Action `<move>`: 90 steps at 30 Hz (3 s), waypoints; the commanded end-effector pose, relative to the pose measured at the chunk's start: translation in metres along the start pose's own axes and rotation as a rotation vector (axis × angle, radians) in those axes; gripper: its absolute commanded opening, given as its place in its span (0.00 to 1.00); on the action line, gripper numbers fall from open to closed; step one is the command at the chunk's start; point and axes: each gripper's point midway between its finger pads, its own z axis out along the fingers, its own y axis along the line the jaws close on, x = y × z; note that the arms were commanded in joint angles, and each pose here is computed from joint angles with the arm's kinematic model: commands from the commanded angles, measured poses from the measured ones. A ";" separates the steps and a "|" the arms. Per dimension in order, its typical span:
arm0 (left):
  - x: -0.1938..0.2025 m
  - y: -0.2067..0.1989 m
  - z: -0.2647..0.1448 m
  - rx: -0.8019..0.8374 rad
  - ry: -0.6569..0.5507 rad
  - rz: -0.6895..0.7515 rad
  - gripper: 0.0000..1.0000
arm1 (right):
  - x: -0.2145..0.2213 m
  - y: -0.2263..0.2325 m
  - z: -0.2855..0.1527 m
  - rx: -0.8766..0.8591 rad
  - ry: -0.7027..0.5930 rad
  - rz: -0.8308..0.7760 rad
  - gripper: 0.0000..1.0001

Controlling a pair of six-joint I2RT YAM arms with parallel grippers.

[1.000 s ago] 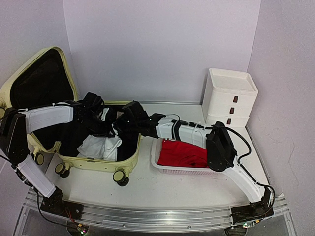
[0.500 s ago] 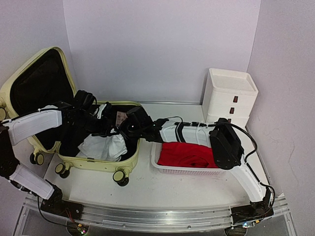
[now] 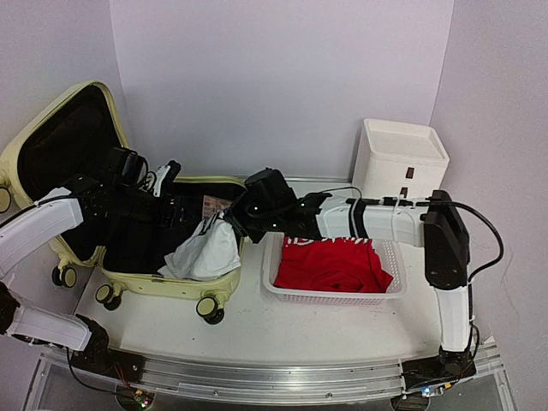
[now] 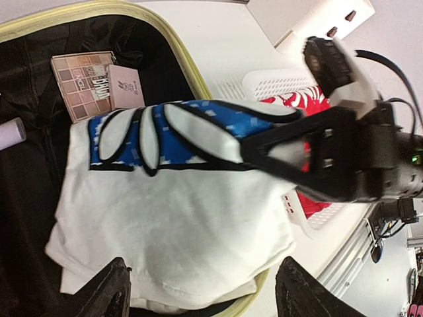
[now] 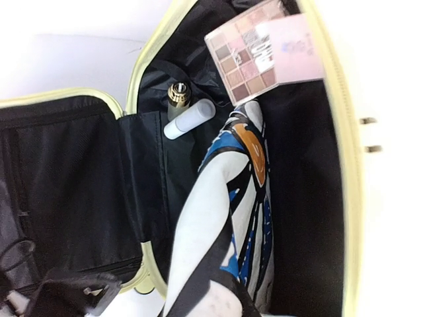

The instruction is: Open, take out, and arrange the luggage

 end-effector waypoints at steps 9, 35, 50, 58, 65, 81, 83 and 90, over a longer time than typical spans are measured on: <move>-0.025 -0.007 -0.005 0.000 -0.041 0.011 0.76 | -0.076 -0.017 -0.110 0.033 -0.082 0.196 0.00; -0.030 -0.019 0.009 0.085 0.003 -0.036 0.77 | -0.124 -0.065 -0.168 0.131 0.145 0.259 0.00; -0.027 -0.026 0.005 0.120 0.006 -0.040 0.78 | -0.150 -0.176 -0.228 0.407 0.484 0.043 0.00; -0.027 -0.037 -0.007 0.142 -0.016 -0.040 0.78 | -0.167 -0.240 -0.214 0.502 0.591 -0.095 0.00; -0.026 -0.039 -0.005 0.141 -0.010 -0.052 0.78 | -0.181 -0.251 -0.204 0.532 0.541 -0.176 0.11; -0.029 -0.046 0.023 0.144 0.047 -0.038 0.79 | -0.132 -0.210 -0.277 0.883 0.479 -0.538 0.69; -0.030 -0.049 0.026 0.146 0.051 -0.035 0.79 | -0.098 -0.203 -0.258 0.719 0.530 -0.452 0.56; -0.027 -0.057 0.032 0.154 0.063 -0.026 0.79 | -0.073 -0.249 -0.230 0.673 0.533 -0.374 0.29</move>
